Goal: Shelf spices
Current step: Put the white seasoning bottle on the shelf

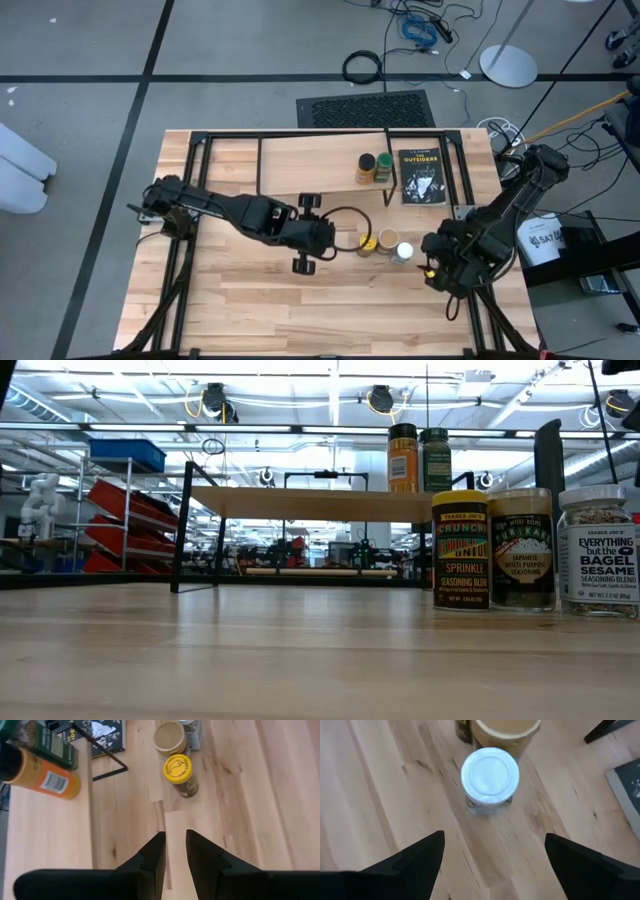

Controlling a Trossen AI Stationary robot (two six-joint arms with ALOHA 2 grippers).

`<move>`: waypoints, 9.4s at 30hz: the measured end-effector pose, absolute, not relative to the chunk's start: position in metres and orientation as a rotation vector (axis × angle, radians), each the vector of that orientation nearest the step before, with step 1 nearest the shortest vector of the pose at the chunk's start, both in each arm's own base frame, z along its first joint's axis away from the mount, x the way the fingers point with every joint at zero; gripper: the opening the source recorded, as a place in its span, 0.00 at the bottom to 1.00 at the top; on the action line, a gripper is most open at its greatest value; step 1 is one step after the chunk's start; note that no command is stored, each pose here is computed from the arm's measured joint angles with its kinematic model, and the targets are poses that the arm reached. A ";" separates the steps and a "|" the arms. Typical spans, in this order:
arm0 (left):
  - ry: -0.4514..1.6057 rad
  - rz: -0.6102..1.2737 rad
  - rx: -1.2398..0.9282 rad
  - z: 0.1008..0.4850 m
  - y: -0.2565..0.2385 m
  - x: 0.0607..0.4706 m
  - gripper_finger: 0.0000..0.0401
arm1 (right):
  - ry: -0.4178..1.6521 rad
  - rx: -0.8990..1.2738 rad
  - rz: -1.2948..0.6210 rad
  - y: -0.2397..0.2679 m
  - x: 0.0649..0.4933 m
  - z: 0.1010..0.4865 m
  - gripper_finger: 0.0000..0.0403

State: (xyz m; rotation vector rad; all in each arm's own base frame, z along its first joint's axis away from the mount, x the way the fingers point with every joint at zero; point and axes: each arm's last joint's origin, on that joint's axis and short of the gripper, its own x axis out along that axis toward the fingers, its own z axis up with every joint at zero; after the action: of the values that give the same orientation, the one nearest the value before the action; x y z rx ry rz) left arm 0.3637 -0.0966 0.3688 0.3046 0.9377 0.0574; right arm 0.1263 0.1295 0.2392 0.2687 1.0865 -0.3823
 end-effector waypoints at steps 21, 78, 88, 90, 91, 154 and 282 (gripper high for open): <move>0.993 0.058 0.317 0.339 -0.103 0.366 0.21 | 1.033 0.272 -0.393 0.115 0.164 0.233 0.94; 0.821 0.016 0.126 0.345 -0.113 0.379 0.26 | 1.278 0.343 -0.158 0.106 0.210 0.226 0.48; 0.643 -0.007 0.024 0.335 -0.126 0.393 0.69 | 1.133 0.293 -0.031 0.121 0.221 0.288 0.48; 0.631 -0.010 0.013 0.328 -0.129 0.394 0.77 | 1.083 0.277 0.003 0.122 0.224 0.304 0.47; 0.623 -0.014 0.011 0.325 -0.130 0.394 0.79 | 1.062 0.265 0.018 0.123 0.225 0.310 0.47; 0.463 0.025 -0.095 0.318 -0.100 0.428 0.50 | 0.807 0.081 0.063 0.107 0.243 0.367 0.49; 0.355 0.184 -0.019 0.255 0.119 0.305 0.53 | 0.720 0.039 -0.190 0.152 0.162 0.378 0.81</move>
State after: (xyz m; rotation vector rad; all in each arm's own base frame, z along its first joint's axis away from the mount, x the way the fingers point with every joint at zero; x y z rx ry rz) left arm 0.3048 0.1189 0.2550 -0.0193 0.3552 0.1843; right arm 0.1616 0.1519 0.3782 0.0391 0.7202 -0.1897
